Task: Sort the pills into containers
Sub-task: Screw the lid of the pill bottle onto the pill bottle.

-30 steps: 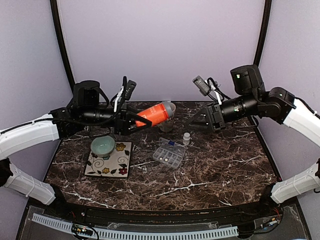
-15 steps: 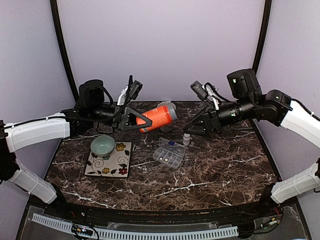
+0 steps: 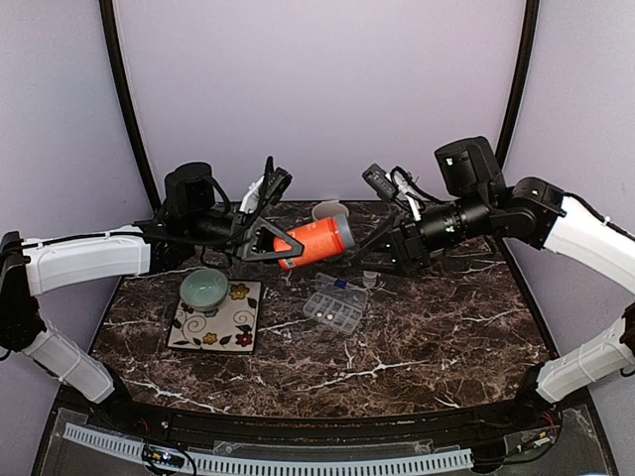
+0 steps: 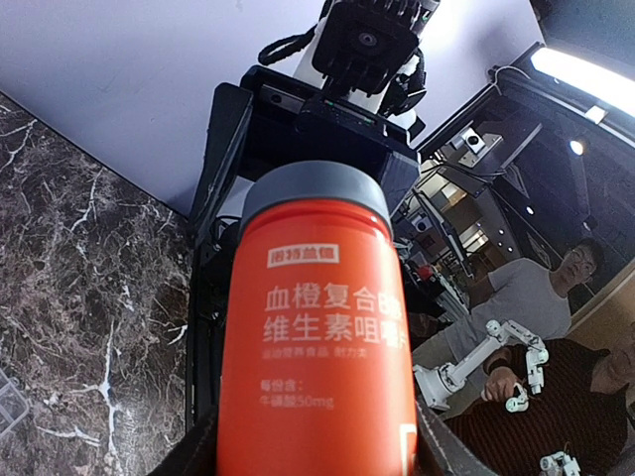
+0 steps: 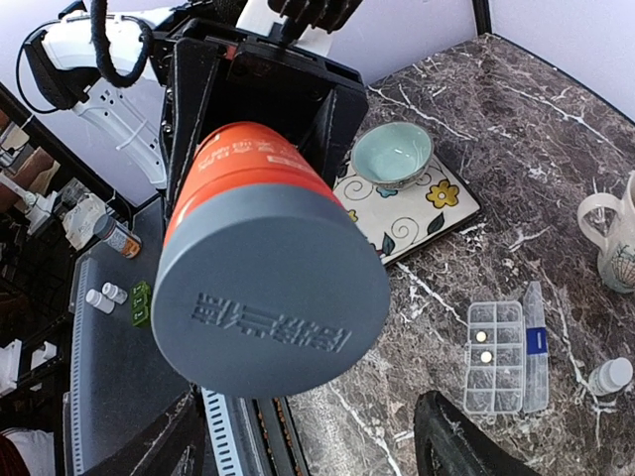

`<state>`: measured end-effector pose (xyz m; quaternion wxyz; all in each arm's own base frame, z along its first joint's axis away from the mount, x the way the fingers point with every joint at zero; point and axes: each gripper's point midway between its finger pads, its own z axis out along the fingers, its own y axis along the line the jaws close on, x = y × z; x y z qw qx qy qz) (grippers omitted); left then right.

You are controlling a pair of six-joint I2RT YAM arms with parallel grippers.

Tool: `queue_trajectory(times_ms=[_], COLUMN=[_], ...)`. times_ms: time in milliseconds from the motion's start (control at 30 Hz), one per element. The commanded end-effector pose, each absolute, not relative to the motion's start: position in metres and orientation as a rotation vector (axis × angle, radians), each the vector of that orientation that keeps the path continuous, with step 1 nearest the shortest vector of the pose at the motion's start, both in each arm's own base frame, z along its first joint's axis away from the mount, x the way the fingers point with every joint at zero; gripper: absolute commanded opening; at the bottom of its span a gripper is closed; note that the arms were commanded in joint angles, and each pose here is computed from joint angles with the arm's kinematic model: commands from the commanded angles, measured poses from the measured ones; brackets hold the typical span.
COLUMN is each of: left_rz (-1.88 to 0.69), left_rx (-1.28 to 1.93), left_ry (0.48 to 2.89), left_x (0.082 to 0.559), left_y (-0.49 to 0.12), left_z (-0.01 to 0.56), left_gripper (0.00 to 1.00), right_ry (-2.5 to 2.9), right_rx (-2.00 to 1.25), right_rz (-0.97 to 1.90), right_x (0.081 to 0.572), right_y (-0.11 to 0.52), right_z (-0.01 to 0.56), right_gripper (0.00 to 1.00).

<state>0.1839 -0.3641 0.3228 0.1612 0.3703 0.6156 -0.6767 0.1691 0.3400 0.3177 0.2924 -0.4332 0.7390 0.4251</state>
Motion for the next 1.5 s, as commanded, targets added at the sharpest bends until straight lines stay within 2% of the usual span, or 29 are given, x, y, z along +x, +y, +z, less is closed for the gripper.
queue_trajectory(times_ms=[0, 400, 667, 1133, 1467], left_rz=[-1.968, -2.01, -2.032, -2.044, -1.871], left_rx=[1.117, 1.134, 1.14, 1.144, 1.171], left_ry=[1.692, 1.705, 1.709, 1.725, 1.738], left_x=[0.178, 0.177, 0.176, 0.173, 0.175], left_y=[-0.362, -0.363, -0.363, -0.362, -0.369], left_z=[0.33, 0.324, 0.323, 0.318, 0.321], left_gripper=[0.0, 0.0, 0.0, 0.0, 0.0], right_ry=[1.852, 1.809, 1.799, 1.789, 1.899], right_rx=[-1.185, -1.217, -1.234, -1.229, -1.184], right_rz=[1.167, 1.192, 1.206, 1.266, 1.249], right_x=[0.168, 0.168, 0.165, 0.158, 0.161], right_y=[0.353, 0.365, 0.369, 0.374, 0.383], right_z=[0.342, 0.352, 0.352, 0.36, 0.358], right_gripper=[0.72, 0.7, 0.64, 0.3, 0.23])
